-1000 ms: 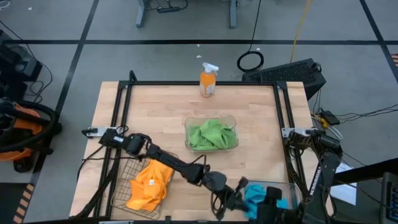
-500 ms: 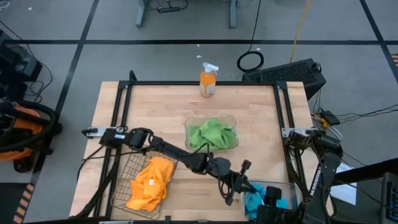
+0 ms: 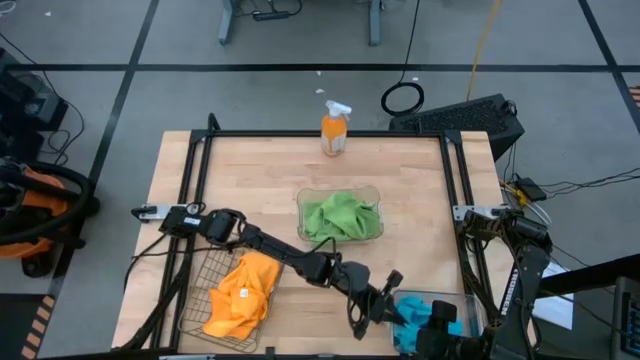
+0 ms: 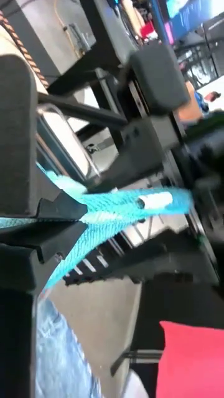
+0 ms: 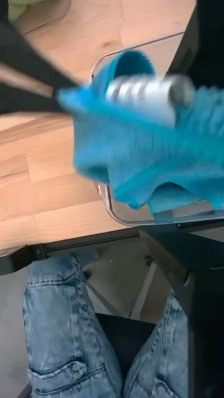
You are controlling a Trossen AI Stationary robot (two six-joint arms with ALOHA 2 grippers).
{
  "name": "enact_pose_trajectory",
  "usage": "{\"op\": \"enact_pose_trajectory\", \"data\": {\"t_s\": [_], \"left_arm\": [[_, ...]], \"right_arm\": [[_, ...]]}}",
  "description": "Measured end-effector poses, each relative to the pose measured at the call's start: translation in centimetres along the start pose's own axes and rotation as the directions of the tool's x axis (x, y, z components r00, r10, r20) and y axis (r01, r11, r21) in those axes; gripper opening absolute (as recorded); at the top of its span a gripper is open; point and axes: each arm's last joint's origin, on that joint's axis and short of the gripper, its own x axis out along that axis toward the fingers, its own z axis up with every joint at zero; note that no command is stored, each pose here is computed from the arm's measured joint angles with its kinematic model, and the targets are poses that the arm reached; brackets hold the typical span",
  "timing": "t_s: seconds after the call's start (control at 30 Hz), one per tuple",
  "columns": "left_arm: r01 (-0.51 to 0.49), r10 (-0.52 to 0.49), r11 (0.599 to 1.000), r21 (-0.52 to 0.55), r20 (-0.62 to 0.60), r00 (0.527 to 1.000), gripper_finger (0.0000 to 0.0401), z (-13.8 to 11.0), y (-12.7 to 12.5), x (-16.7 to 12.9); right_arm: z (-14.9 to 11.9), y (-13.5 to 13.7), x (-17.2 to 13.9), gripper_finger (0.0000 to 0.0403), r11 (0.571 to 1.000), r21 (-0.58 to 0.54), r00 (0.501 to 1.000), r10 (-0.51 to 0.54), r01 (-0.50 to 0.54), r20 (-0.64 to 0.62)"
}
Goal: Sort microfiber towel by color & place in baskets
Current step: Put the blue towel into the bottom transparent bin
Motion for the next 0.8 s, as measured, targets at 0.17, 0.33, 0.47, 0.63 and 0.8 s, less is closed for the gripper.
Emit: {"op": "enact_pose_trajectory", "data": {"t_s": [0.17, 0.33, 0.47, 0.63, 0.8], "left_arm": [[-0.075, 0.074, 0.996, -0.055, -0.026, 0.997, 0.0041, 0.7, -0.8, 0.2], [-0.081, 0.081, 0.994, -0.069, -0.005, 0.997, 0.0111, 2.2, -1.2, 0.0], [-0.078, 0.079, 0.995, -0.064, 0.007, 0.997, 0.0171, 3.1, -1.8, 0.0], [-0.091, 0.093, 0.995, -0.041, 0.046, 0.995, 0.022, 3.6, -2.0, 0.1], [-0.115, 0.117, 0.993, -0.02, 0.156, 0.981, 0.0234, 5.1, -2.5, 0.1]], "right_arm": [[0.0, 0.0, 0.0, 0.0253, 1.0, -0.007, 1.0, -0.003, 0.003, 0.0], [0.0, -0.1, 0.0, 0.0253, 0.998, -0.067, 1.0, -0.008, 0.008, 0.001], [0.0, -0.1, 0.0, 0.0253, 0.995, -0.099, 1.0, -0.011, 0.012, 0.003], [0.1, -0.2, 0.0, 0.0253, 0.994, -0.105, 0.999, -0.025, 0.029, 0.033], [0.1, -0.4, 0.0, 0.0253, 0.996, -0.075, 0.998, -0.047, 0.05, 0.042]]}}
